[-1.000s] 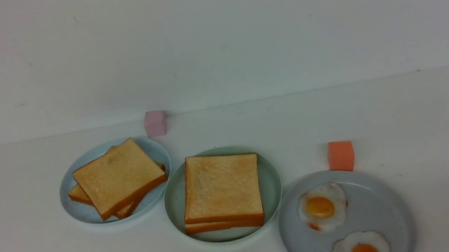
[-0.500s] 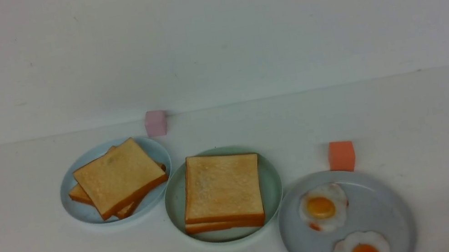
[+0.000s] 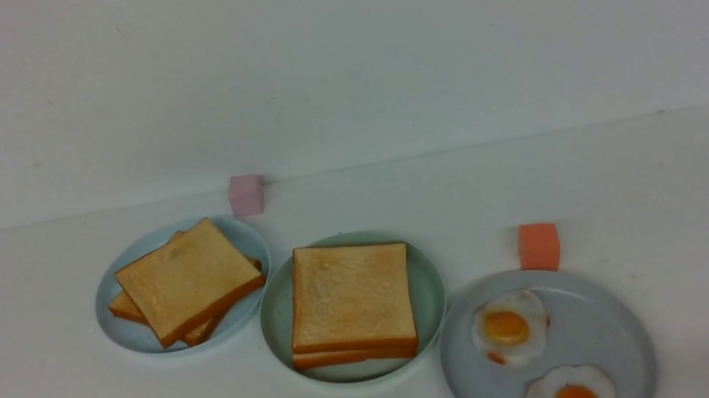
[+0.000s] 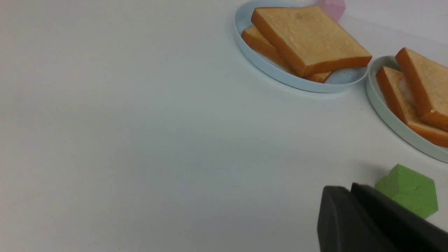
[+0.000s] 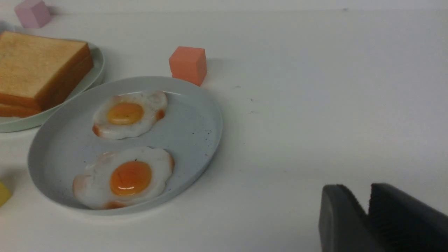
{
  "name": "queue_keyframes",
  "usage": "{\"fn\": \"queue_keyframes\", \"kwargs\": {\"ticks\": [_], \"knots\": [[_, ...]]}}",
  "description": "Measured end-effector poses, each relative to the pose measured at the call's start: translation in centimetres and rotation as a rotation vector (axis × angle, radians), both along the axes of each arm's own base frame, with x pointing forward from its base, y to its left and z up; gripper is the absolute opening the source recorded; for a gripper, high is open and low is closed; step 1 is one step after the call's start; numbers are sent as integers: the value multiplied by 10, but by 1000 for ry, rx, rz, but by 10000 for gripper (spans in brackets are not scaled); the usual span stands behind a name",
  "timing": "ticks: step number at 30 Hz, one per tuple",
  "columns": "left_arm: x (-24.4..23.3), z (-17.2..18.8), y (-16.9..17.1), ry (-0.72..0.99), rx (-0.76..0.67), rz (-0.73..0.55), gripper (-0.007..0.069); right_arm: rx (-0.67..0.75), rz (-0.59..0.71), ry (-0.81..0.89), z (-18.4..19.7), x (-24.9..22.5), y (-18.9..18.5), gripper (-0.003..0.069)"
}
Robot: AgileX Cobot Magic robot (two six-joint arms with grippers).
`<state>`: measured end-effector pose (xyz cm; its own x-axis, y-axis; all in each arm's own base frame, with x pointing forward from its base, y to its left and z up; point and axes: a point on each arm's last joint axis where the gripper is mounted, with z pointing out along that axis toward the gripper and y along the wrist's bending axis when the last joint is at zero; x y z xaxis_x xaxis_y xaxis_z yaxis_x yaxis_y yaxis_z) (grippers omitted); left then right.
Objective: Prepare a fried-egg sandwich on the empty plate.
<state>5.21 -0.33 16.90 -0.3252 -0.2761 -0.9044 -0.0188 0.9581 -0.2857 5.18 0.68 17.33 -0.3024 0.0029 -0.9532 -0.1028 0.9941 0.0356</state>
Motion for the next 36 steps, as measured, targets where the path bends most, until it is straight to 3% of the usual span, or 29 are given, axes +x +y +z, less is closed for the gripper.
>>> {"fn": "queue_keyframes", "kwargs": {"ticks": [36], "knots": [[0, 0, 0, 0, 0, 0, 76, -3, -7, 3, 0, 0, 0, 211]]}}
